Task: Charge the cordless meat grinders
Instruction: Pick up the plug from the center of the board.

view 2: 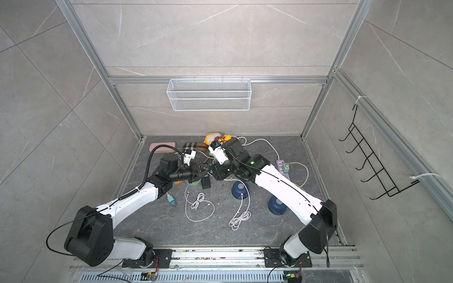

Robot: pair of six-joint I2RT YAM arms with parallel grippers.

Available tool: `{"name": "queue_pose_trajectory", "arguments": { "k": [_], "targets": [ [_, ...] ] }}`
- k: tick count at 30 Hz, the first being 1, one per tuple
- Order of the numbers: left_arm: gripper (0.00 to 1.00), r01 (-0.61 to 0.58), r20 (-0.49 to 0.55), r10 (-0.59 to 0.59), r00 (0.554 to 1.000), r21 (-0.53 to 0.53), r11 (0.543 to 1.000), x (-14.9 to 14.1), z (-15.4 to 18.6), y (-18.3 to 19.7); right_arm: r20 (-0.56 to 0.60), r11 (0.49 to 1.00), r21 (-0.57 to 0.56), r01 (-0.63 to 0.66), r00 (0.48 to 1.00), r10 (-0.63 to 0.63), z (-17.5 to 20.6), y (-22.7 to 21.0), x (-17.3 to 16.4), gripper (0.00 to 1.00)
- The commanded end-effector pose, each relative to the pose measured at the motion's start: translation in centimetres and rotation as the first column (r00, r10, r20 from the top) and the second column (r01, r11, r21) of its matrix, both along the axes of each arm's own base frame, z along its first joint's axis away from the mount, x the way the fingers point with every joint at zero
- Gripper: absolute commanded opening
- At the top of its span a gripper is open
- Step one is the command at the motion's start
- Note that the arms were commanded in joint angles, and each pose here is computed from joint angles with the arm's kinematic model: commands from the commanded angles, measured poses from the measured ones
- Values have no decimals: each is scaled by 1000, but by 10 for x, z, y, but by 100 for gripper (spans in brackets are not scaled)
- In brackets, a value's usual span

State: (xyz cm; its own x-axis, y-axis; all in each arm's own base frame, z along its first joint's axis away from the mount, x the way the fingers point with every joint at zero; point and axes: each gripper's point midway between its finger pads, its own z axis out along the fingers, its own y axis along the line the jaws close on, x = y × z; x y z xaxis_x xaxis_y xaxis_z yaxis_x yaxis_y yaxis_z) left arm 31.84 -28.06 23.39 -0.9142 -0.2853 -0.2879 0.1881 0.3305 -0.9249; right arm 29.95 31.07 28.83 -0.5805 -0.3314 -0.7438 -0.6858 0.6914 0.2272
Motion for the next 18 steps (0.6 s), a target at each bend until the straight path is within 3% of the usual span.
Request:
{"name": "queue_pose_trajectory", "arguments": {
  "k": [1, 8, 12, 18],
  "targets": [
    [0, -65, 207, 97, 974, -158, 985, 27, 69, -4, -36, 986, 132, 99, 995, -95, 36, -7, -2, 55],
    [0, -58, 299, 173, 938, -357, 932, 53, 127, -10, -4, 958, 267, 108, 994, -111, 77, -22, -12, 60],
    [0, -19, 345, 180, 921, -422, 906, 49, 152, -9, 31, 940, 317, 124, 990, -141, 90, -41, -2, 67],
    [0, 27, 377, 212, 902, -538, 842, 32, 175, 3, 37, 890, 452, 58, 996, -84, 106, -42, 14, 67]
  ]
}}
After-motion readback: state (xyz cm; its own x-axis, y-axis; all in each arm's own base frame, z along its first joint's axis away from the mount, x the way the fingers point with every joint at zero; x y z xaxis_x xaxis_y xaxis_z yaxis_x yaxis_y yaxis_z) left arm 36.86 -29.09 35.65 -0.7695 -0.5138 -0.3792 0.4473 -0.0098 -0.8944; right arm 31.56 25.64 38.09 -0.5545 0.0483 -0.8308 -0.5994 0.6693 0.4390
